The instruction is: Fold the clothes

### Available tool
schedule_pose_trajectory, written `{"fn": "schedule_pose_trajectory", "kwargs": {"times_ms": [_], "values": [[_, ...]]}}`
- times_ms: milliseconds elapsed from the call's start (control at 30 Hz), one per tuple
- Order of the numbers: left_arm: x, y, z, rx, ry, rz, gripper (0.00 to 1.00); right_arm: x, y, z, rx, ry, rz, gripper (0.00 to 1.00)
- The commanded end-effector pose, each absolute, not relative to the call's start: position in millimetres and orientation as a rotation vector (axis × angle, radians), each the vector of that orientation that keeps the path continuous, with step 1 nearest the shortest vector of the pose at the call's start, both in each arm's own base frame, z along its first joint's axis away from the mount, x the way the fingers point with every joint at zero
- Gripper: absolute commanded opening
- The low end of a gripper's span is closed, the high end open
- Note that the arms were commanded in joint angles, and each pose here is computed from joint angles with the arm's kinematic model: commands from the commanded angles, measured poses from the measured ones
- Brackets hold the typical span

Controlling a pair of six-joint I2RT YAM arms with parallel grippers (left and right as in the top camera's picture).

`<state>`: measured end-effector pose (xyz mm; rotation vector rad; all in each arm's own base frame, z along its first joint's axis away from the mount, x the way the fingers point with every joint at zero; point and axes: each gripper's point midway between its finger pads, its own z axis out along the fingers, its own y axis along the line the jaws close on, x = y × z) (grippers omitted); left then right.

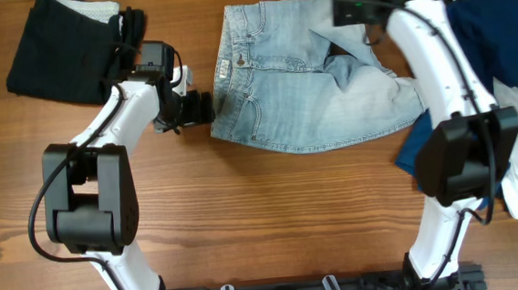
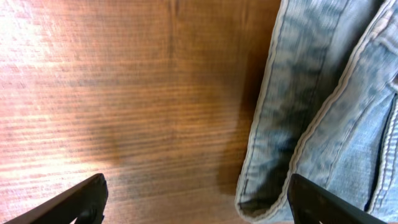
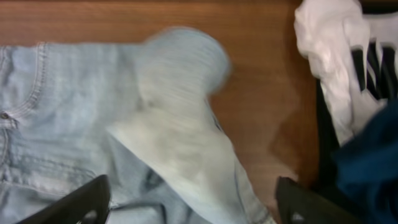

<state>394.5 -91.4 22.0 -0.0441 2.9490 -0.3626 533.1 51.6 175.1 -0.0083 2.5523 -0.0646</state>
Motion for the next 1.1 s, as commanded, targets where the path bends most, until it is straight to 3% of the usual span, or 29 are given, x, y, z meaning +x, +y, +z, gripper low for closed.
{"fn": "schedule_pose_trajectory", "kwargs": {"times_ms": [0,200,300,433,467,500,533,567,733,867,1067], "values": [[404.4,-95.8,15.2,-0.037,2.91,-0.37,1.0,521.5,72.1,162.6,-0.073,2.624,0.191,0.89],[402.0,-146.7,25.5,0.387,2.785,-0.684,1.0,520.1,77.7,163.1,-0.091,2.625,0.235,0.92],[392.6,-151.8,17.7,0.44,2.809,-0.685,1.0,520.2,77.6,163.1,-0.078,2.626,0.238,0.92],[367.5,-153.1,-8.0,0.512,2.904,-0.69,0.92,518.4,78.1,162.2,-0.068,2.635,0.245,0.98],[362.7,-151.7,-13.7,0.512,2.933,-0.68,0.86,518.0,78.1,162.0,-0.068,2.636,0.245,0.98],[360.7,-150.2,-17.9,0.509,2.95,-0.669,0.71,517.8,78.1,161.9,-0.068,2.637,0.245,0.98],[360.1,-148.6,-19.3,0.507,2.958,-0.657,0.34,517.6,78.0,161.8,-0.067,2.638,0.245,0.98],[360.3,-147.0,-20.8,0.486,2.969,-0.643,0.04,517.4,78.0,161.7,-0.058,2.64,0.248,0.99],[362.4,-89.6,-9.0,0.076,3.094,-0.302,0.04,516.6,75.3,161.0,-0.026,2.647,0.251,0.99],[355.5,-27.8,40.4,-0.201,3.054,-0.086,0.04,515.7,75.4,160.6,-0.04,2.65,0.248,1.0],[346.8,8.8,112.8,-0.336,2.886,-0.092,0.04,508.7,80.3,146.9,-0.053,2.7,0.284,0.99]]}}
